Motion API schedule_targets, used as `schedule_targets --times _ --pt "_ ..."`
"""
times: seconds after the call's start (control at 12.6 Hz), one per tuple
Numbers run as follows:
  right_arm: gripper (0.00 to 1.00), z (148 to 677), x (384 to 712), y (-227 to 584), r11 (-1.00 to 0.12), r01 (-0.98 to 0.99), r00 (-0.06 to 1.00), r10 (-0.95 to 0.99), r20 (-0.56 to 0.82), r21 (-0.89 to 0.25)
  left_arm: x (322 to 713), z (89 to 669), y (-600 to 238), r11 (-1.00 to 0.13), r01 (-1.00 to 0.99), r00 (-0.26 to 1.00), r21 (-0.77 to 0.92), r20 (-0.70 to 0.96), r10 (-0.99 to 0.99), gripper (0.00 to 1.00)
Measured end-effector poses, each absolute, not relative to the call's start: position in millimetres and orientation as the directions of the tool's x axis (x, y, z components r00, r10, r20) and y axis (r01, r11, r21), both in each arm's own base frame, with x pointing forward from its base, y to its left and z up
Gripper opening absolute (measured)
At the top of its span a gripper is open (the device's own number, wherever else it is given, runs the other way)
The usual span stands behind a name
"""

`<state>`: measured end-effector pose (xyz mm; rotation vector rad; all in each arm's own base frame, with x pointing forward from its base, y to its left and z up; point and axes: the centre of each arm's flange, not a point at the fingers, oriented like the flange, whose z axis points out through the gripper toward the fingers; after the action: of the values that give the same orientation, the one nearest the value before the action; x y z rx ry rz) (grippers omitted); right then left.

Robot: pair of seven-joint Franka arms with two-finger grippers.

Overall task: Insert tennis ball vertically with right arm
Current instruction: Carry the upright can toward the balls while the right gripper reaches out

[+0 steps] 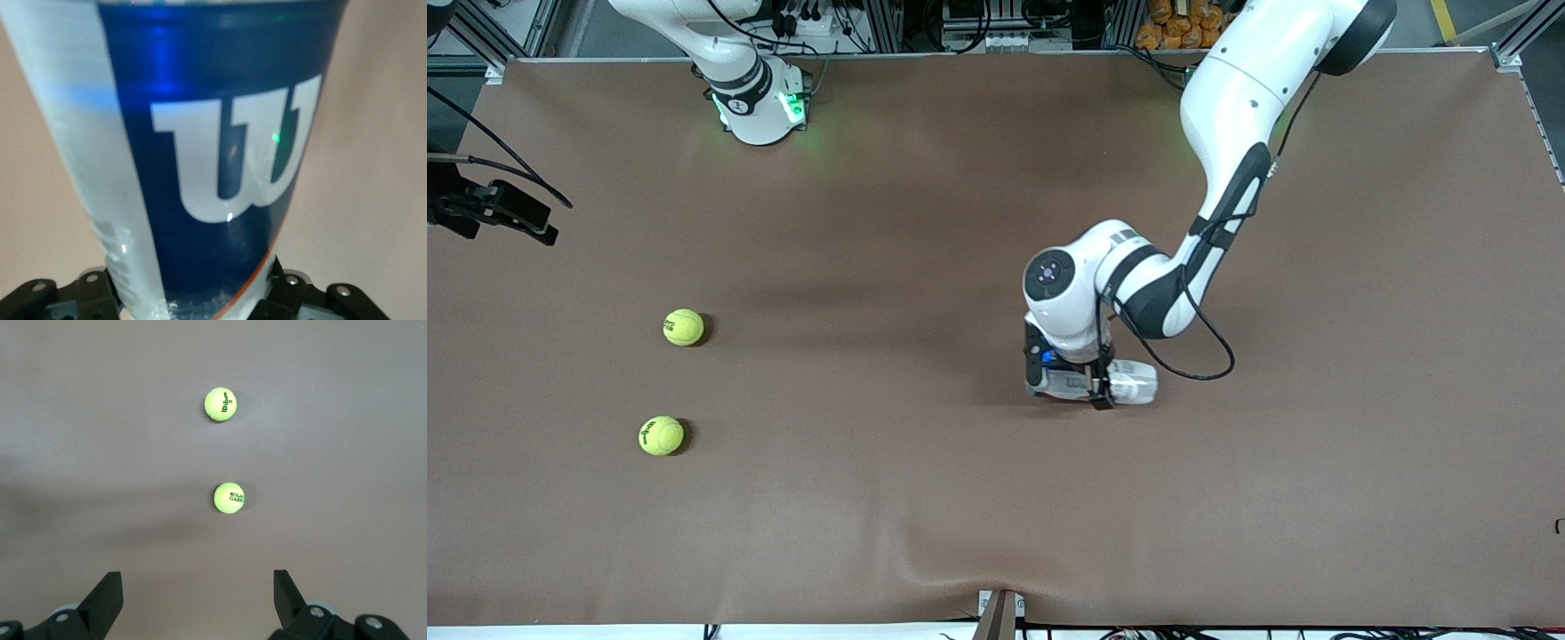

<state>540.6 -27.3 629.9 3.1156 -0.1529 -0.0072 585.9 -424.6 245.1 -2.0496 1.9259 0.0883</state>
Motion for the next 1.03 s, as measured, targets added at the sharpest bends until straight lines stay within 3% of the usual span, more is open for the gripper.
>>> schedule_targets --times 0.24,0.47,0.71,1.03 --pt "1.0 627.7 541.4 -27.4 -0.995 -0.098 0.995 -0.098 -0.008 0.023 576.6 271.1 -465.0 -0.139 -0.96 0.162 -0.243 -0.075 -0.984 0.76" --pt "1.0 605.9 551.0 -28.1 -0.995 -0.098 0.994 -0.1 -0.048 0.026 566.5 294.1 -501.3 -0.318 -0.908 0.28 -0.272 0.17 -0.945 0.76" --pt "1.0 552.2 575.9 -29.7 -0.995 -0.098 0.986 -0.102 -0.132 0.035 565.8 311.7 -520.4 -0.483 -0.844 0.362 -0.231 0.42 -0.832 0.77" --pt "1.0 469.4 618.6 -29.7 -0.995 -0.092 0.978 -0.099 -0.184 0.045 562.1 316.7 -532.9 -0.561 -0.813 0.372 -0.155 0.603 -0.706 0.77"
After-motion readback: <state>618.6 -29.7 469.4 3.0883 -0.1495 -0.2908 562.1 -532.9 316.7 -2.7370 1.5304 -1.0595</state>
